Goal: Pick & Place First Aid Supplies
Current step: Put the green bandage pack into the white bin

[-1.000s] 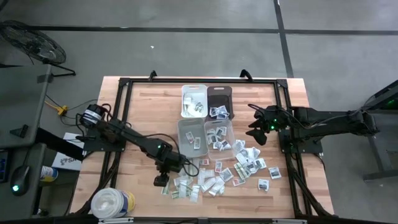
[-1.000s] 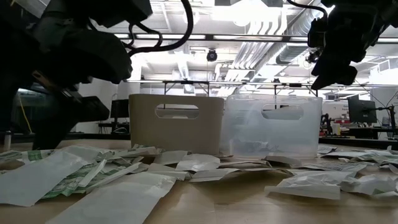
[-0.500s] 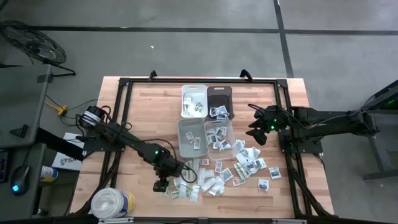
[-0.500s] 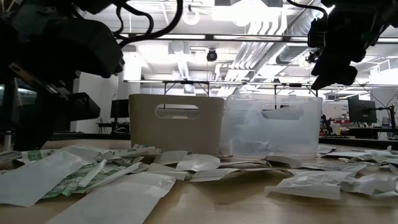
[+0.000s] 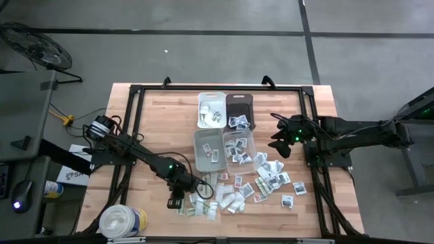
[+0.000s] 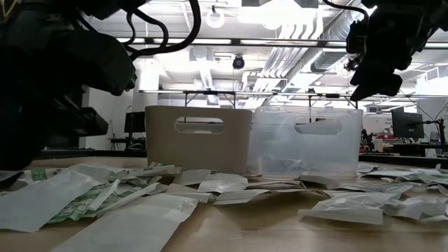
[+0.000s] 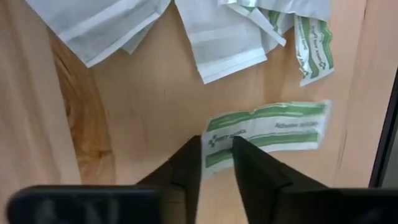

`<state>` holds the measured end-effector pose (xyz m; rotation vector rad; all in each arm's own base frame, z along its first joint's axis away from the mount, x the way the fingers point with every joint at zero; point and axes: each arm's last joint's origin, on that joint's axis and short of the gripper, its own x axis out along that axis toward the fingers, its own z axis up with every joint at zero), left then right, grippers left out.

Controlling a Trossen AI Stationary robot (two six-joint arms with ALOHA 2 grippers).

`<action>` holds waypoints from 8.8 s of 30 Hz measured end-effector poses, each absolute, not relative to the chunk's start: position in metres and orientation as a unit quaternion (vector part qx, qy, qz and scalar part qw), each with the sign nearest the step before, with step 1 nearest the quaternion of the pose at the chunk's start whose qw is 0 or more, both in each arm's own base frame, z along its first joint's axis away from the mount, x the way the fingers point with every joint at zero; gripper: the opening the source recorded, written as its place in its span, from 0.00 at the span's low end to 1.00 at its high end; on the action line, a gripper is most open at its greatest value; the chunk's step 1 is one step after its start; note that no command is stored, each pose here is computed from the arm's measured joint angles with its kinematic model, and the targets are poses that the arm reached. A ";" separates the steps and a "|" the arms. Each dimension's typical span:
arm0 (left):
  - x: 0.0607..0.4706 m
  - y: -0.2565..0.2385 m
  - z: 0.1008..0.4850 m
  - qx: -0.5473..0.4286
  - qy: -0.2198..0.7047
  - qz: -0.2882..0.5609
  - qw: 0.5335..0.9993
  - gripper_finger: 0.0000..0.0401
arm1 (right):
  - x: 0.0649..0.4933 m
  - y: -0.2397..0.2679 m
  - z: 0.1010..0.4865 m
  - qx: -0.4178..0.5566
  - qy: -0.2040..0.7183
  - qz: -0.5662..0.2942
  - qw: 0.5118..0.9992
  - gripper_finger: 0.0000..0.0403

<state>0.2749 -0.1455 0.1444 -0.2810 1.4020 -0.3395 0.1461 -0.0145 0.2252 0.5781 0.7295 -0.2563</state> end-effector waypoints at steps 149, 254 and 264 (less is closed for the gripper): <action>0.298 -0.128 0.235 0.092 0.380 -0.132 0.911 0.37 | 0.146 -0.018 0.225 0.269 0.337 -0.175 0.885 0.55; 0.353 -0.203 0.158 0.062 0.544 0.019 0.837 0.21 | 0.143 -0.015 0.222 0.226 0.376 -0.119 0.891 0.55; 0.352 -0.204 0.158 0.054 0.549 0.009 0.834 0.01 | 0.143 -0.015 0.222 0.226 0.376 -0.119 0.891 0.55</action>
